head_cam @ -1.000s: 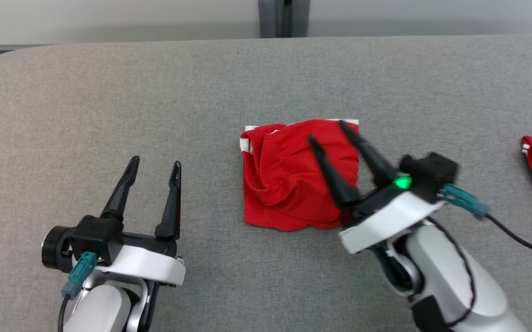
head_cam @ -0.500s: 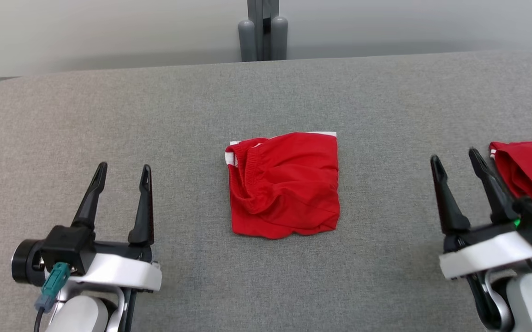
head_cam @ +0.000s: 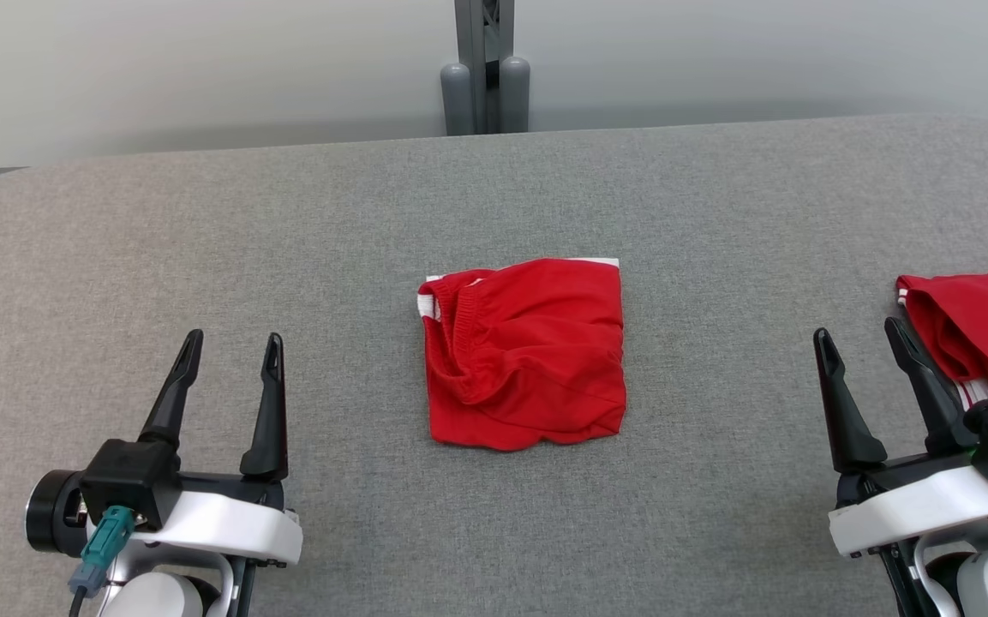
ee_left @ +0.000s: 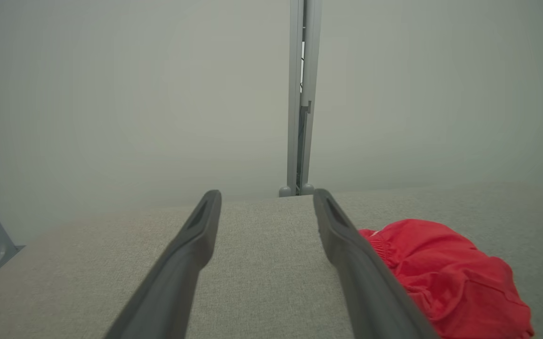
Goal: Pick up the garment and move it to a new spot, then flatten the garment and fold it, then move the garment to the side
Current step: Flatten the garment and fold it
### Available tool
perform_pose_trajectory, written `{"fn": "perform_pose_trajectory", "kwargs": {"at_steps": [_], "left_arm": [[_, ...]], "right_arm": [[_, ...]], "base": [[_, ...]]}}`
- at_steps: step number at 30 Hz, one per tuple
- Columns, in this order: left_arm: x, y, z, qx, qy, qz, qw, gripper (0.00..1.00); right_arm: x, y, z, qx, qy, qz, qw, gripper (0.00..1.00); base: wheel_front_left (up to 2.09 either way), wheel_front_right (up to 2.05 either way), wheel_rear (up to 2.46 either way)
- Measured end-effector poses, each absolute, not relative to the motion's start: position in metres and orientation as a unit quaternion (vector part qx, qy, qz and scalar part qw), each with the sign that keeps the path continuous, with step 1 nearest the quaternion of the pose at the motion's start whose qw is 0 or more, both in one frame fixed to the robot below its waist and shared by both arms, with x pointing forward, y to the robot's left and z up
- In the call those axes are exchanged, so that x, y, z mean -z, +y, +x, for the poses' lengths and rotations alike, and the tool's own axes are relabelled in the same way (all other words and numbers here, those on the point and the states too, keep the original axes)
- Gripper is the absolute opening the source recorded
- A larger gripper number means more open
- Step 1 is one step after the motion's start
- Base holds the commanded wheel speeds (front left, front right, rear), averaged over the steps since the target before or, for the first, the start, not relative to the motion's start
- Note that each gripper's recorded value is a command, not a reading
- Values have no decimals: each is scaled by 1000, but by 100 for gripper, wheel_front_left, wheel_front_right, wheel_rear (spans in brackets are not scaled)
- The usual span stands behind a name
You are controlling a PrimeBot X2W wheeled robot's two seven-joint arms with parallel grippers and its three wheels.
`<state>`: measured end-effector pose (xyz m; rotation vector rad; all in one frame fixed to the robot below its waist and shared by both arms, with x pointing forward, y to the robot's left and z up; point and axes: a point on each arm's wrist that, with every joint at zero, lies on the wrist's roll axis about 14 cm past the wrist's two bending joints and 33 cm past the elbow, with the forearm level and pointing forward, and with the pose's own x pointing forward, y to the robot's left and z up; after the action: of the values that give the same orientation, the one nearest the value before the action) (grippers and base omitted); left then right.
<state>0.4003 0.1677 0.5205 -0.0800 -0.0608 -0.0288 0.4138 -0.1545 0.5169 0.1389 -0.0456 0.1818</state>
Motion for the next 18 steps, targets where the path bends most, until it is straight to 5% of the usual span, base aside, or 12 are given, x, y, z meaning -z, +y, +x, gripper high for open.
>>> {"fn": "perform_pose_trajectory", "kwargs": {"at_steps": [8, 9, 10, 18], "left_arm": [[-521, 169, 395, 13, -28, -40, 999, 100], [-521, 170, 394, 11, -28, -40, 999, 100], [-521, 171, 393, 11, -27, -40, 999, 100], [-512, 180, 391, -11, -16, -46, 999, 100]], "right_arm": [[-519, -149, 417, -97, -25, 72, 992, 96], [-518, -147, 419, -101, -25, 73, 992, 42], [-518, -142, 422, -109, -23, 73, 991, 0], [-498, -71, 453, -220, 8, 67, 973, 0]], "base": [[0, 0, 0], [0, 0, 0], [0, 0, 0], [0, 0, 0]]}}
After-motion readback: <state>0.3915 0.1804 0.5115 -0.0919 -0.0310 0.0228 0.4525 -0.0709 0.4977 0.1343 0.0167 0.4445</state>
